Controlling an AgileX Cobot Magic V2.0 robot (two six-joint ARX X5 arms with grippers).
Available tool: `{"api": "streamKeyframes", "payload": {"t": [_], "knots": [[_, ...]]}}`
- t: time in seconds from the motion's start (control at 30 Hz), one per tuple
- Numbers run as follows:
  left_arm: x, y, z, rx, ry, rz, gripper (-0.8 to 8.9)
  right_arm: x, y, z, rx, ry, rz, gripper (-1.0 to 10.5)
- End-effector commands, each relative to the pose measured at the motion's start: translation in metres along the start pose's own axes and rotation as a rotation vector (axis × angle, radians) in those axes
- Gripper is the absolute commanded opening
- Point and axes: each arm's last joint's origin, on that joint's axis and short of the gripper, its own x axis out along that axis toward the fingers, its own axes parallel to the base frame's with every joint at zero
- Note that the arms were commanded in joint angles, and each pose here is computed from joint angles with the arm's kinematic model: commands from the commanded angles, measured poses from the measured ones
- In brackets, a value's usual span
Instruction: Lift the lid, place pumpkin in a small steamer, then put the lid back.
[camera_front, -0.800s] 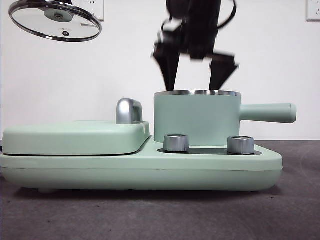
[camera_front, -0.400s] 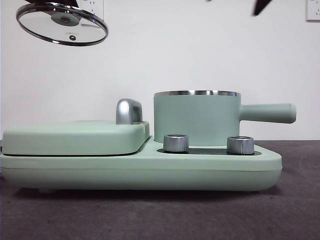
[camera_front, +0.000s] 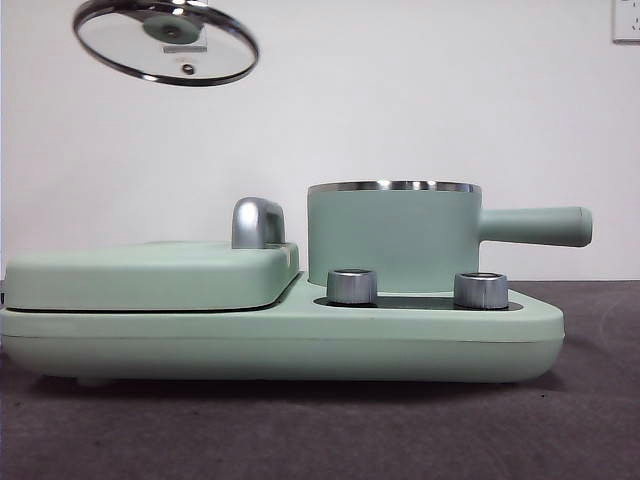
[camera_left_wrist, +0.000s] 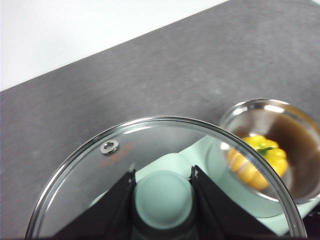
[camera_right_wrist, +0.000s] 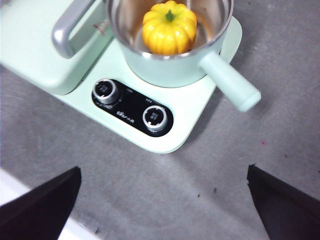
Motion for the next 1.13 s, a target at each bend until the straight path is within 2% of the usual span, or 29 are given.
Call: {"api": "streamKeyframes", "payload": {"t": [0.03,0.2,0.4,0.6,0.8,1.13], "knots": [[0.003,-0.009,0.009,0.018,-0.042,-0.03,0.24,-0.014,0.0,-0.023,-0.019,-0.116,0.034,5.3],[0.013,-0.029,0.012,0.055,-0.06,-0.091,0.24,-0.038,-0.002,-0.06,-0.026,-0.264,0.051,5.3],[0.037,-0.057,0.013,0.091,-0.054,-0.174,0.24,-0.06,-0.002,-0.079,-0.039,-0.377,0.086,5.3],[0.072,-0.085,0.01,0.131,-0.056,-0.25,0.24,-0.064,-0.001,-0.084,-0.028,-0.39,0.146,5.3],[0.11,-0.105,0.003,0.158,-0.07,-0.294,0.24,-0.064,-0.001,-0.084,-0.006,-0.387,0.153,5.3],[0.153,-0.111,-0.009,0.173,-0.092,-0.299,0.16,-0.063,-0.001,-0.085,0.026,-0.377,0.157,5.3]]}}
